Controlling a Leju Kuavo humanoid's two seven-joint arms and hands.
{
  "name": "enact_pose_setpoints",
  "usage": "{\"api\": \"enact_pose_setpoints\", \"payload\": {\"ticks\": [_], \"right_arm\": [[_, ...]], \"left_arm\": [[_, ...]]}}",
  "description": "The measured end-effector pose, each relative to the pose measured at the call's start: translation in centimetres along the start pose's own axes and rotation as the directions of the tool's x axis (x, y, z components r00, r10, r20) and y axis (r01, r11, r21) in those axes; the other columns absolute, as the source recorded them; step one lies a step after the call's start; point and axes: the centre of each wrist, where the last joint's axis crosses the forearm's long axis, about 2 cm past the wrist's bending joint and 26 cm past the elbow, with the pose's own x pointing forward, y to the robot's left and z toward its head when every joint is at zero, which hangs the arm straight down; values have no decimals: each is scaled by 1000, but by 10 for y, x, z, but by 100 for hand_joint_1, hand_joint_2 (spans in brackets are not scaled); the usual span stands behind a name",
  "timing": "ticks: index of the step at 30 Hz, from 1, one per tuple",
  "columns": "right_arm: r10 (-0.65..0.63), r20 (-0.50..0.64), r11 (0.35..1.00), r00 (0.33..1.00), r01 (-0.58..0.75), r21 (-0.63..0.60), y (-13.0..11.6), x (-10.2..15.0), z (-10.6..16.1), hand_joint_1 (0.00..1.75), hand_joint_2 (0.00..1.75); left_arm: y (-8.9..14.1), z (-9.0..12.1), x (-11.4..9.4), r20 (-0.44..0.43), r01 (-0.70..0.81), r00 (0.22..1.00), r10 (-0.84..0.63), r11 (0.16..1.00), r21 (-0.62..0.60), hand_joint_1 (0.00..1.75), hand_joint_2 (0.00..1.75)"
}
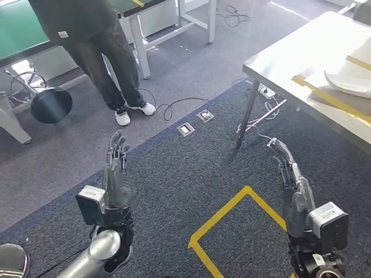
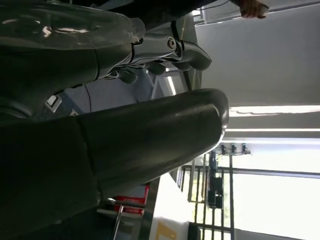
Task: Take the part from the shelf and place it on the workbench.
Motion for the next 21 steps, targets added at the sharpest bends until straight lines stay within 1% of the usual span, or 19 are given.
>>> {"api": "enact_pose_setpoints", "payload": {"ticks": [21], "right_arm": [[-5, 2, 1000, 1000, 5, 2, 1, 0, 1, 0, 0]], "left_arm": [[-1, 1, 0, -1, -5, 1000, 5, 1000, 2, 0, 0]]}}
